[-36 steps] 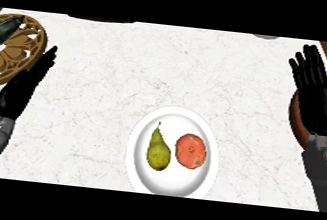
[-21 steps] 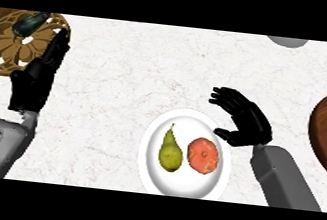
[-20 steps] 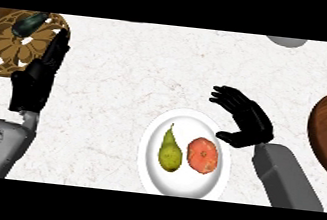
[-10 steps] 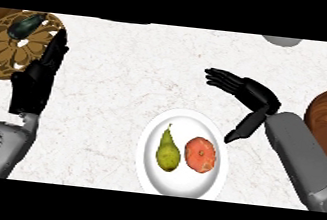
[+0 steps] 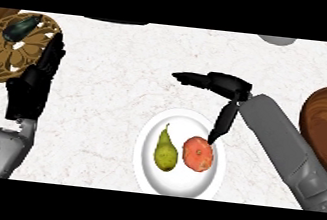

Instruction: Pick the pear from the plate and place it in the bowl

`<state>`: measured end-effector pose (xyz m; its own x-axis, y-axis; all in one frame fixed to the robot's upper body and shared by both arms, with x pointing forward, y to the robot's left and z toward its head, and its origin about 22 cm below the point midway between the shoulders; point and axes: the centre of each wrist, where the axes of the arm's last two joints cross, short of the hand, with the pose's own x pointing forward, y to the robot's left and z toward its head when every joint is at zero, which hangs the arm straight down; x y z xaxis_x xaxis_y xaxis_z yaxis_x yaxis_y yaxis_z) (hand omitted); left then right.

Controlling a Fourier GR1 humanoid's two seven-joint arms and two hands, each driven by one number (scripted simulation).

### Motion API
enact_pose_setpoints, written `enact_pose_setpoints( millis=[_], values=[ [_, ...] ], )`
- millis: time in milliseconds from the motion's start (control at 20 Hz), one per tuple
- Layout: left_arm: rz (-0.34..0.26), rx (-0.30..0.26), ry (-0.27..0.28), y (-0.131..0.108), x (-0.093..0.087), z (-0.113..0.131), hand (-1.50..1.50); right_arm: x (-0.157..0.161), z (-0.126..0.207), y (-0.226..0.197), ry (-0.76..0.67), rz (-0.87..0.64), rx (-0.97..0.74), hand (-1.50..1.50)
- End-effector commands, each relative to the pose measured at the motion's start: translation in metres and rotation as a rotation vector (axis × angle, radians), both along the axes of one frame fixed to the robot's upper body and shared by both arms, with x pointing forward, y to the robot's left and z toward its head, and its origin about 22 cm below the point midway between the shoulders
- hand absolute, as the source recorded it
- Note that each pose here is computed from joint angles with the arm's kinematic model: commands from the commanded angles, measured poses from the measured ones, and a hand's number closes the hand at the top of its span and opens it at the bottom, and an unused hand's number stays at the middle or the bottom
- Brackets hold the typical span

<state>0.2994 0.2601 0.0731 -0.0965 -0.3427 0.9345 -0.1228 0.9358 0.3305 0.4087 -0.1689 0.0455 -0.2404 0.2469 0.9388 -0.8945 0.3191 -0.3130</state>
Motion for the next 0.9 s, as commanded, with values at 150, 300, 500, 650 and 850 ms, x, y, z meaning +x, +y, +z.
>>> enact_pose_setpoints(
  millis=[150, 300, 500, 650, 850],
  values=[
    [0.008, 0.004, 0.010, -0.009, -0.011, 0.009, 0.00, -0.005, -0.004, 0.057, 0.024, 0.237, -0.047, -1.50],
    [0.011, 0.006, 0.003, -0.002, -0.005, 0.018, 0.00, -0.005, -0.012, 0.046, 0.003, 0.268, -0.109, -1.50],
    [0.024, 0.001, 0.011, 0.003, 0.006, 0.001, 0.00, -0.019, -0.026, 0.066, -0.013, 0.338, -0.236, -1.50],
    [0.040, 0.011, 0.012, 0.002, -0.002, 0.007, 0.00, -0.020, -0.026, 0.073, -0.020, 0.349, -0.292, -1.50],
    [0.027, 0.004, 0.009, 0.015, -0.008, -0.005, 0.00, -0.026, -0.044, 0.067, -0.015, 0.329, -0.299, -1.50]
  ],
)
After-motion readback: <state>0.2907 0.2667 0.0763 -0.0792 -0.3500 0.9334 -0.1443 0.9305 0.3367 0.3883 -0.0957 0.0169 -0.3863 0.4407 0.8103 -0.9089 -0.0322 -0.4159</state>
